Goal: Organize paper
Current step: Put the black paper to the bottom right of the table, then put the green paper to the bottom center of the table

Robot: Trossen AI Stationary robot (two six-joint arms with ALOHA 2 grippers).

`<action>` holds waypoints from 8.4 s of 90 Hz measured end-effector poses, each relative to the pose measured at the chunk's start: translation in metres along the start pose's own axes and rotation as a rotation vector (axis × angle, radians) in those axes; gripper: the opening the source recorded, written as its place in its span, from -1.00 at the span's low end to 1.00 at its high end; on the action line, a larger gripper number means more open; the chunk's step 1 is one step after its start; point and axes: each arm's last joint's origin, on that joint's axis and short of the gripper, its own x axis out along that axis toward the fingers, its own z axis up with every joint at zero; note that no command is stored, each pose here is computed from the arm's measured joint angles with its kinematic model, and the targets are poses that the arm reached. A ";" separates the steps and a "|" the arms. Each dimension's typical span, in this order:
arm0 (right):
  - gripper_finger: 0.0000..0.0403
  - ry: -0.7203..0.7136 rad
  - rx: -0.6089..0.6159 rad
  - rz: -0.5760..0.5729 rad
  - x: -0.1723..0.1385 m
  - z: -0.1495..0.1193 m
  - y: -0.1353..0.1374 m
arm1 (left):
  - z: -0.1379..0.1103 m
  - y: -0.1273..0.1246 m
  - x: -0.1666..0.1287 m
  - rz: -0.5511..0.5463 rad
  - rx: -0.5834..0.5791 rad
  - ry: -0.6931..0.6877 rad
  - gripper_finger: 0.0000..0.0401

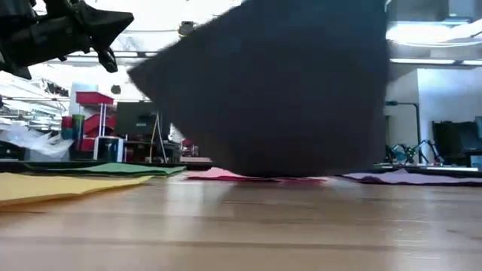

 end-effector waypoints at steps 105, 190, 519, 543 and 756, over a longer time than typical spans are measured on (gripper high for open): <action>-1.00 0.518 -0.085 -0.061 0.075 -0.127 0.060 | -0.008 0.005 -0.001 0.089 -0.035 0.057 -1.00; -0.97 0.498 -0.167 0.031 0.092 -0.171 0.100 | -0.021 0.013 -0.003 0.207 -0.037 0.171 -1.00; -1.00 -0.184 1.055 -0.459 0.189 -0.188 0.037 | -0.015 0.005 0.002 0.103 -0.109 0.299 -1.00; -1.00 -0.186 1.087 -0.464 0.190 -0.175 0.030 | -0.009 0.004 0.003 0.164 -0.080 0.344 -1.00; -0.54 -0.739 -0.126 -0.301 0.212 0.134 -0.194 | -0.025 0.008 -0.003 0.407 0.121 0.449 -1.00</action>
